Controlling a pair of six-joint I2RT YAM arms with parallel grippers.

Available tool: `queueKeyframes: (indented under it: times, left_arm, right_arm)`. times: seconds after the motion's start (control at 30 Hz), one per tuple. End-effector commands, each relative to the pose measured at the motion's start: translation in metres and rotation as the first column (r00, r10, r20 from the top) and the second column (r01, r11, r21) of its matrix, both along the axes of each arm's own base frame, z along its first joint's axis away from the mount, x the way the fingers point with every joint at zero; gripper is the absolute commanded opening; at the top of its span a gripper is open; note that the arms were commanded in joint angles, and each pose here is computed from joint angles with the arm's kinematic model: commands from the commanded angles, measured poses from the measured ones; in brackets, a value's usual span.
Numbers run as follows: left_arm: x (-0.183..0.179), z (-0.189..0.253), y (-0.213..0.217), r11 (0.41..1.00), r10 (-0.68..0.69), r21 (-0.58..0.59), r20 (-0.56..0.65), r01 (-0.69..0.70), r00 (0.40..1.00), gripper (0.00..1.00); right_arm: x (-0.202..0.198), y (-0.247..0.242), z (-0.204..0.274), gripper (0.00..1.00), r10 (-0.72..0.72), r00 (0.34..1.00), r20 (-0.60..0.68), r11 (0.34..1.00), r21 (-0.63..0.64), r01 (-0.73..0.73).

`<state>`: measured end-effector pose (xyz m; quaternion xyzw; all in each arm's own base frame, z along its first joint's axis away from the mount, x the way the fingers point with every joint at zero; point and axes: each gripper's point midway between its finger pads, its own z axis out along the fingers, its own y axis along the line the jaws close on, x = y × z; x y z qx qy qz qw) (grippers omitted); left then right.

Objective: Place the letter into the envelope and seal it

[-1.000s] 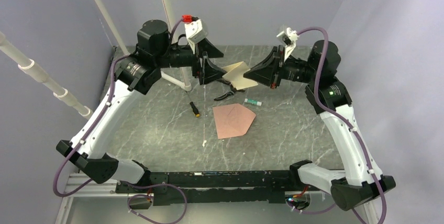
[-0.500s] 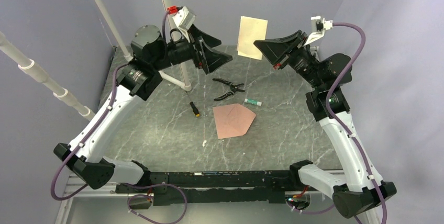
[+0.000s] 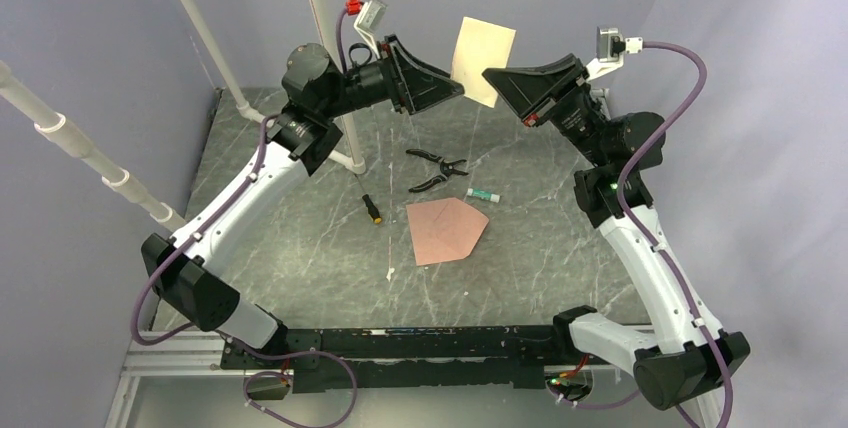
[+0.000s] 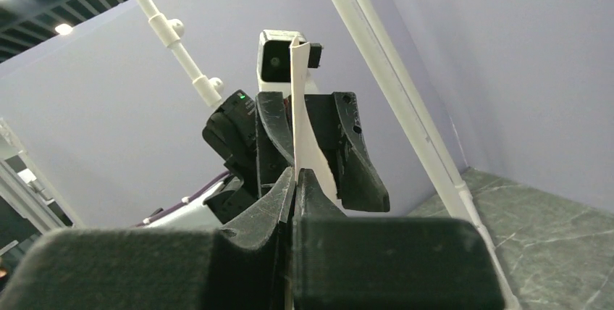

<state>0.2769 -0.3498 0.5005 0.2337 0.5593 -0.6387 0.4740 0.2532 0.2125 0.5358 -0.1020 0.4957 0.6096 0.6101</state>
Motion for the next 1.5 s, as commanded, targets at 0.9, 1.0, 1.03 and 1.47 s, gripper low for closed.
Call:
queueKeyframes:
  times: [0.9, 1.0, 1.03, 1.47]
  left_arm:
    - [-0.047, 0.029, 0.009, 0.99, -0.134, -0.013, 0.201, 0.14, 0.97, 0.03]
    - [-0.052, 0.009, 0.012, 0.984, -0.16, 0.116, 0.235, 0.136, 0.959, 0.02]
    - [-0.057, 0.001, 0.014, 0.976, -0.182, 0.161, 0.26, 0.143, 0.948, 0.02]
    - [-0.1, -0.074, 0.043, 0.834, -0.448, 0.49, 0.333, 0.254, 0.83, 0.02]
  right_arm:
    - [-0.004, 0.007, -0.009, 0.09, 0.024, 0.999, 0.036, 0.997, -0.07, -0.021]
    - [-0.006, 0.007, -0.024, 0.61, -0.008, 0.998, 0.067, 0.975, -0.222, 0.023]
    - [-0.009, 0.007, -0.03, 0.71, -0.007, 0.997, 0.08, 0.96, -0.277, 0.029]
    - [-0.059, 0.019, -0.072, 0.8, 0.396, 0.913, 0.099, 0.714, -0.658, -0.239]
